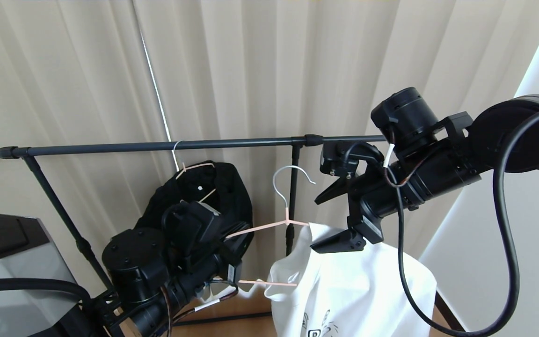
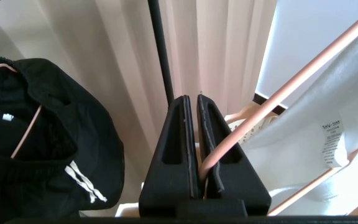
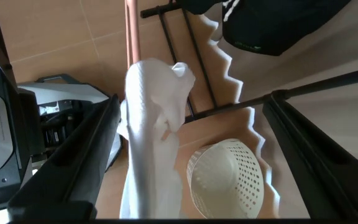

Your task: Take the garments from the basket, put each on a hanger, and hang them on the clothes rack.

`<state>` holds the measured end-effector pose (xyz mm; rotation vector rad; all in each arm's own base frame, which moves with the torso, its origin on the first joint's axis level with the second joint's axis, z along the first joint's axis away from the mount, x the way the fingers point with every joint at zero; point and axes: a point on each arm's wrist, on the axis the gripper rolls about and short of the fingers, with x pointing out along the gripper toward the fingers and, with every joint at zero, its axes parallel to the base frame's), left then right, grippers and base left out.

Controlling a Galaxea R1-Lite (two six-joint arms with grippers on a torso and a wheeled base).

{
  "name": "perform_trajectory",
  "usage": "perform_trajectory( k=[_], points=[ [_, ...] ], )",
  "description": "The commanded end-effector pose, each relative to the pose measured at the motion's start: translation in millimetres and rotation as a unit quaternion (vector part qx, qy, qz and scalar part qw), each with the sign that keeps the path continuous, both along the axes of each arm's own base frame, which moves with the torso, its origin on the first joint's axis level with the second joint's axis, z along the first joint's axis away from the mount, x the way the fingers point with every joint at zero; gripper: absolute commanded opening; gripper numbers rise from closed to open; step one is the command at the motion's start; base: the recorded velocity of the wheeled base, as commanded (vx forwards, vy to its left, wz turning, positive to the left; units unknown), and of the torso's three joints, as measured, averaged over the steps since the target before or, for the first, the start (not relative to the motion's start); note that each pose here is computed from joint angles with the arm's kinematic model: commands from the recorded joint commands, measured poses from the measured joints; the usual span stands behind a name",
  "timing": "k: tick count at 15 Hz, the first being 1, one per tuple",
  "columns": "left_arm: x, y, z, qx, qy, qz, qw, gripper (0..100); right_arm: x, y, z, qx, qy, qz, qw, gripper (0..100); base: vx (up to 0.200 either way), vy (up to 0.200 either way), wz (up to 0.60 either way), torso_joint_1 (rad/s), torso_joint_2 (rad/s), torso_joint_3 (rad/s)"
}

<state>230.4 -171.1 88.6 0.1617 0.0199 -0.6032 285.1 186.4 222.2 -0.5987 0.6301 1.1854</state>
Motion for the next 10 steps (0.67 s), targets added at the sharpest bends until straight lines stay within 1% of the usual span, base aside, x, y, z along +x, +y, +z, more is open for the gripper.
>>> perform_trajectory(
  k=[1, 10],
  points=[
    [0, 0, 0, 0.002, -0.003, 0.0, 1.0, 0, 4, 3, 0, 0.001, 0.0, -0.001, 1.0, 100, 0.0, 0.0, 0.0, 0.0, 0.0, 0.0],
    [-2, -2, 2, 0.001, -0.004, -0.003, 1.0, 0, 9, 6, -11, -0.007, 0.014, -0.002, 0.9999, 100, 0.0, 0.0, 0.0, 0.0, 0.0, 0.0]
  ],
)
